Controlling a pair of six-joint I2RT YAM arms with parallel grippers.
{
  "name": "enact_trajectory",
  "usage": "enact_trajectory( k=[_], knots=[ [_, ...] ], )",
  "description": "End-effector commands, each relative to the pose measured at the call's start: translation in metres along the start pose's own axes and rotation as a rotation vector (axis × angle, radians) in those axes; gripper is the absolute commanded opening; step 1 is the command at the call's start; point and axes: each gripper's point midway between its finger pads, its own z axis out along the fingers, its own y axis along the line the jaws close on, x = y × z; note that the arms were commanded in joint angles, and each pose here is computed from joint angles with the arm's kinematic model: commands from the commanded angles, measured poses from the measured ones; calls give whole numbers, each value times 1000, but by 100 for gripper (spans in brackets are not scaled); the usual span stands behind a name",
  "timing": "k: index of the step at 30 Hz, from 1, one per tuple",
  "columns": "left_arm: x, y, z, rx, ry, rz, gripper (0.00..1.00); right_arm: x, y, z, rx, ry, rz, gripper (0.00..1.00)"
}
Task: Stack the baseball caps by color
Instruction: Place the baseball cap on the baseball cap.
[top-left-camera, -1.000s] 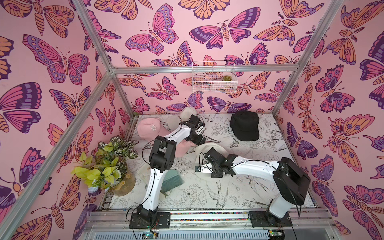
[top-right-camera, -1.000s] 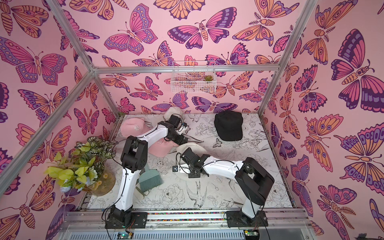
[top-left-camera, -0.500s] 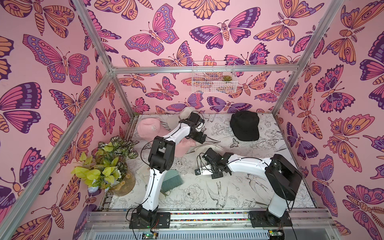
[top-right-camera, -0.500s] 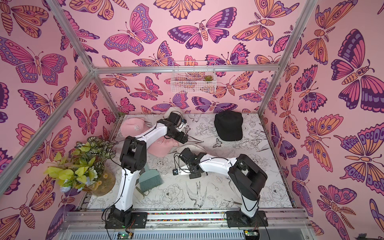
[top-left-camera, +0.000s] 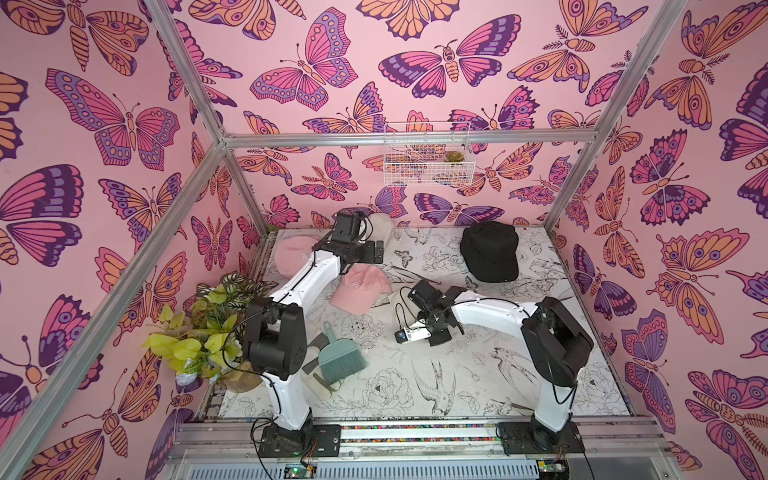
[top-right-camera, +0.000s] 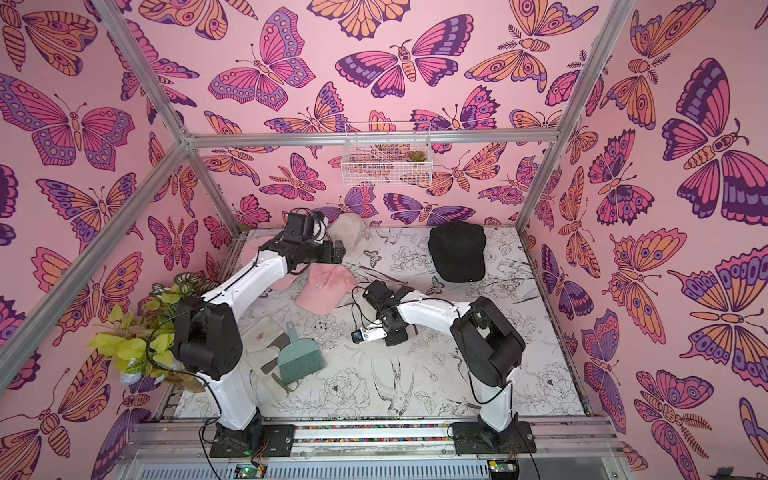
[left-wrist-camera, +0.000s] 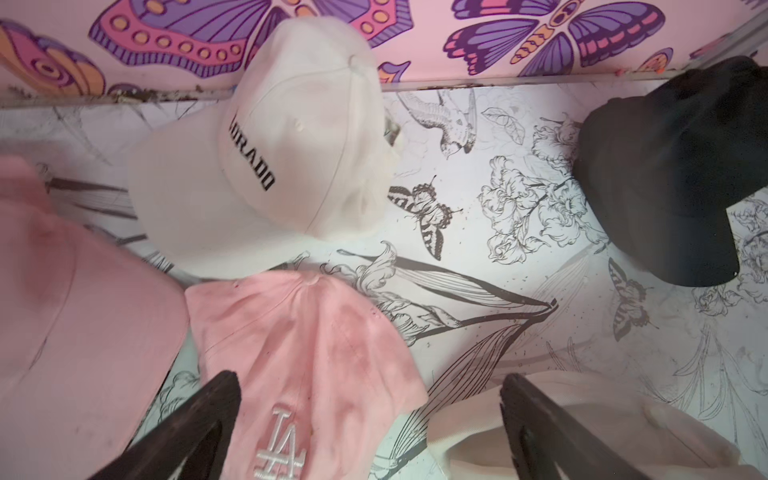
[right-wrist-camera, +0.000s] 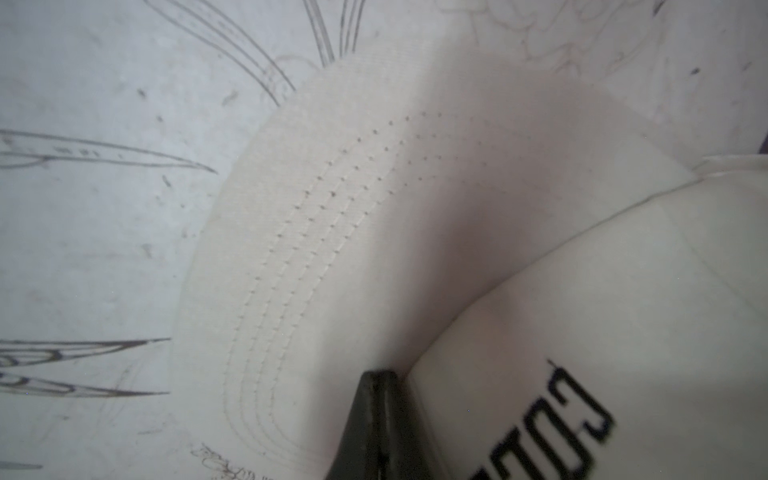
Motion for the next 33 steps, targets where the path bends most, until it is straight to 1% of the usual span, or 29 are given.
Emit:
enact_trajectory(
  k=[1, 5, 7, 11, 17, 19, 22, 26, 28, 29, 33],
  knots=[
    [10, 31, -2, -31, -54, -147, 100, 20, 34, 15, -175, 61, -117, 0],
    [11, 58, -17, -73, -130, -245, 100, 24, 10, 19, -126, 51, -124, 0],
    [11, 66, -20, -100, -144, -270, 100, 26, -4, 20, -110, 46, -118, 0],
    [15, 75, -17, -109, -143, -319, 100, 26, -20, 20, -100, 22, -135, 0],
    [15, 80, -14, -99, -151, -365, 100, 30, -36, 25, -91, 16, -150, 7],
    [14, 81, -14, -86, -155, -375, 100, 30, -40, 24, -87, 22, -155, 12],
    [12, 80, -12, -49, -155, -393, 100, 20, -41, 8, -73, -20, -135, 22],
    [6, 75, -8, 15, -170, -399, 100, 7, -47, -21, 26, -67, -102, 34],
    [3, 75, -5, 18, -178, -407, 100, 1, -47, -37, 68, -115, -54, 41],
    [1, 77, -3, 13, -181, -414, 100, -3, -44, -46, 79, -149, -25, 47],
    [-2, 85, 6, -15, -185, -449, 100, -10, -34, -66, 132, -249, 102, 59]
  ],
)
